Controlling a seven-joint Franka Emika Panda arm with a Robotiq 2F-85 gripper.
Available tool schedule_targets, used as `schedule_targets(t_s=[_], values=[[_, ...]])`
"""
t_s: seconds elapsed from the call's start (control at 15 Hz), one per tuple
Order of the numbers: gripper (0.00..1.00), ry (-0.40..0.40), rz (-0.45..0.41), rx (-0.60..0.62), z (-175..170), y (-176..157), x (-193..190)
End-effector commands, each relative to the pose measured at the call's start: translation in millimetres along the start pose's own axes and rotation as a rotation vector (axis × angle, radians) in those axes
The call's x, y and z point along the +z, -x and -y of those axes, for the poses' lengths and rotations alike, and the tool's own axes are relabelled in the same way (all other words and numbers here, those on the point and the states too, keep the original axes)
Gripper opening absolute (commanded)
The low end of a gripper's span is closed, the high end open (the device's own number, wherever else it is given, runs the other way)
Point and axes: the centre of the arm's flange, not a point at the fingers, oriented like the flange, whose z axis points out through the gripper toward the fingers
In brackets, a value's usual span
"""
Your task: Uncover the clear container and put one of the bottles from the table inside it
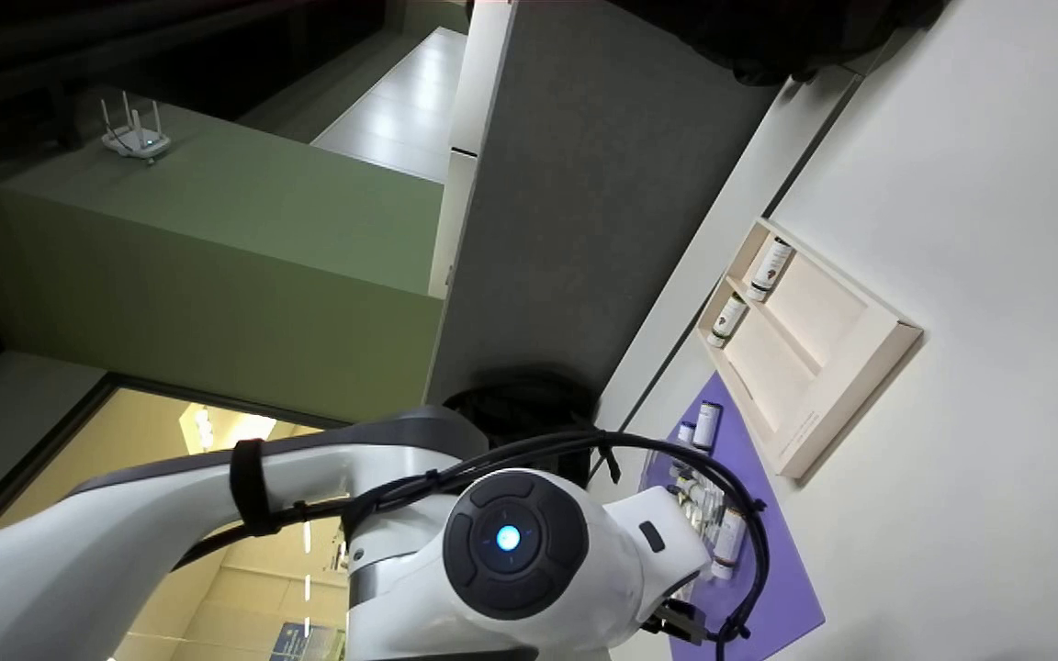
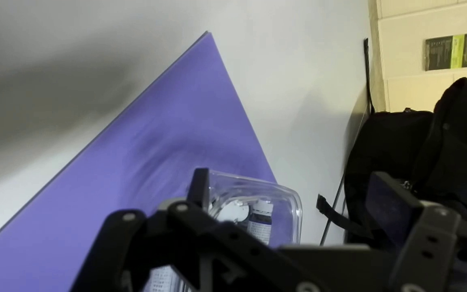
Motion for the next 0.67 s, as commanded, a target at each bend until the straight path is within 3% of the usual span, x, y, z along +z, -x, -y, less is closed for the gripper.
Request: schedule_targets(t_s=[0.0, 0.6], values=[[1.00, 0.015, 0.027, 0.038, 7, -14, 11], [1.00, 0.034, 0.081, 0.093, 8, -22, 30]])
